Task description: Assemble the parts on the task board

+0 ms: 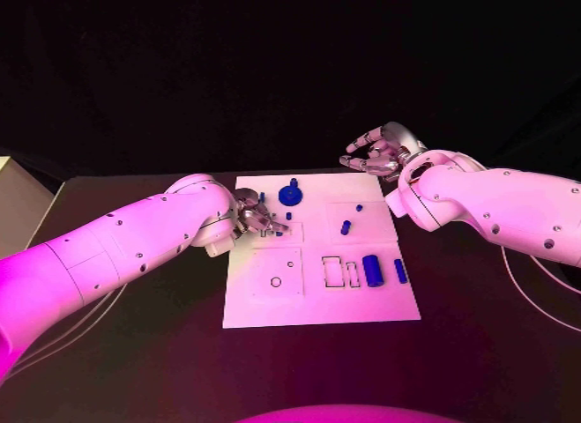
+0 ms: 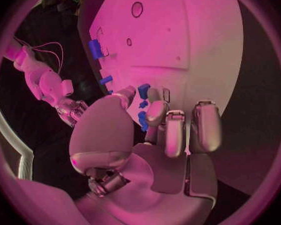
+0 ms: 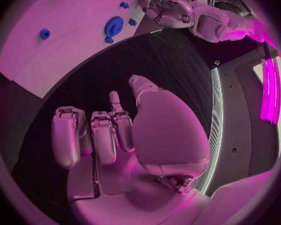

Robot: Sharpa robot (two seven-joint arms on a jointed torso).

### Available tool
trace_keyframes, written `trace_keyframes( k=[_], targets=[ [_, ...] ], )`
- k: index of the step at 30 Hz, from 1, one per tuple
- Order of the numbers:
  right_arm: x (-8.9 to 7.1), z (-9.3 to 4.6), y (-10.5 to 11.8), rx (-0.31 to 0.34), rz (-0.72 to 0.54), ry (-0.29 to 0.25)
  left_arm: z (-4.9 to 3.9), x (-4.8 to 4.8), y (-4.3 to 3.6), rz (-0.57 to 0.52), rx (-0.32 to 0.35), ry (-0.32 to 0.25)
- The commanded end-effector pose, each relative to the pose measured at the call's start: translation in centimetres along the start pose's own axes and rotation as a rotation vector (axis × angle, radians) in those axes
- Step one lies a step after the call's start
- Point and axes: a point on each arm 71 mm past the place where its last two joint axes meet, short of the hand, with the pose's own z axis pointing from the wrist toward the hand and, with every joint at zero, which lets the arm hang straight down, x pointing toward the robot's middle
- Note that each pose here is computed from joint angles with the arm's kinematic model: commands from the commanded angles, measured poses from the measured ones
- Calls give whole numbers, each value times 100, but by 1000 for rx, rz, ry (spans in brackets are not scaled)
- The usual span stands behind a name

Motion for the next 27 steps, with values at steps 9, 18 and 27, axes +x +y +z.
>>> trace_keyframes(
  k=[9, 18, 27],
  targets=[
    [18, -6, 3, -13, -7, 11, -19, 17, 29, -44, -1, 7],
    [18, -8, -5, -12, -7, 10, -107, -118, -35, -114, 45, -11],
    [12, -10, -13, -11, -7, 8, -234, -369, -46, -172, 86, -58]
  ],
)
